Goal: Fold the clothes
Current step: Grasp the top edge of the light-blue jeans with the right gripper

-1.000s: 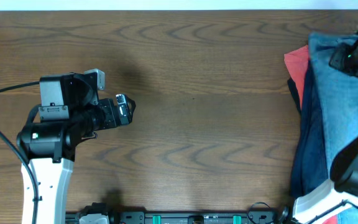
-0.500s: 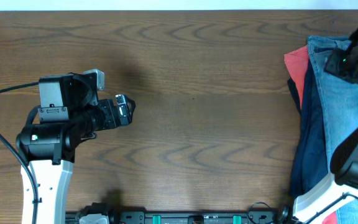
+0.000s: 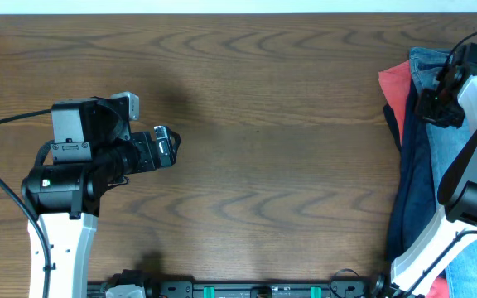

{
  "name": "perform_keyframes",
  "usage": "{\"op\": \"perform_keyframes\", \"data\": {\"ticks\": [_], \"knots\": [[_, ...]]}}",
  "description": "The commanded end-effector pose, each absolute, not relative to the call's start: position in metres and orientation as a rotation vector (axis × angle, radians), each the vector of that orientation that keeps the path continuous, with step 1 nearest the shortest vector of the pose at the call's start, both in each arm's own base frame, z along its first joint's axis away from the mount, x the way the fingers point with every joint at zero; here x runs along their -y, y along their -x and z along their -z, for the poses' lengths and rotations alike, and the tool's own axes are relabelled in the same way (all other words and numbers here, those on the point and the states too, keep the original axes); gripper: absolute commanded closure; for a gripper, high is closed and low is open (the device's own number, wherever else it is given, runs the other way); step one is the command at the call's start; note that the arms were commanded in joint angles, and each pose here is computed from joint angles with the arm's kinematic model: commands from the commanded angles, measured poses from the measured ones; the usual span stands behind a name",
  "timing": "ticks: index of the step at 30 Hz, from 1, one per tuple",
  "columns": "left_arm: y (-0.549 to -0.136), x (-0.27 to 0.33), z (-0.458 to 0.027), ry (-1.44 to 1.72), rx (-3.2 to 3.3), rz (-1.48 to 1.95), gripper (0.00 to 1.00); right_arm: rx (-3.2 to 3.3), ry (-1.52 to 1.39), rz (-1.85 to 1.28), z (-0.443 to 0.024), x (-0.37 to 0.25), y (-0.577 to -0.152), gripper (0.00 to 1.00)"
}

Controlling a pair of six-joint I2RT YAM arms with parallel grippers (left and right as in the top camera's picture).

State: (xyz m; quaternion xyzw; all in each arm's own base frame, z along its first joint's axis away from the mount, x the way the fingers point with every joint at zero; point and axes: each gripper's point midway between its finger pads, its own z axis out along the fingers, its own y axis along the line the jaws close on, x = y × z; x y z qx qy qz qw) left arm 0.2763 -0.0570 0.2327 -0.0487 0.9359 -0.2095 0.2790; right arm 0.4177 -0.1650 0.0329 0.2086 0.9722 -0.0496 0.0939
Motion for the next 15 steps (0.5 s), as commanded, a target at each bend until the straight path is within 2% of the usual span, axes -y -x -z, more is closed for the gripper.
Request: {"op": "perform_keyframes", "data": {"ticks": [1,5,9,11,15], "knots": [[-0.279,0.058,-0.245,0.12,-2.478,0.573,0.02,-2.884,-0.654,0.208,-0.031,0.173,-0.414,0.88],[-0.279,0.058,-0.245,0.12,-2.478,0.573,0.02,-2.876,-0.678,0.157,-0.03,0.177,-0.413,0.79],[-0.279,0.058,-0.245,0.12,-2.478,0.573,0.02,-2.87,-0.49,-0.117,-0.032,0.157,-0.423,0.71],[-0.279,0.058,-0.245,0.12,-2.478,0.573,0.02,-2.846,-0.449,-0.233,-0.034,0.15,-0.426,0.71],[-0.279,0.058,-0.245,0.12,-2.479,0.574,0.02,-2.826,-0.545,-0.245,-0.035,0.165,-0.42,0.74]]}}
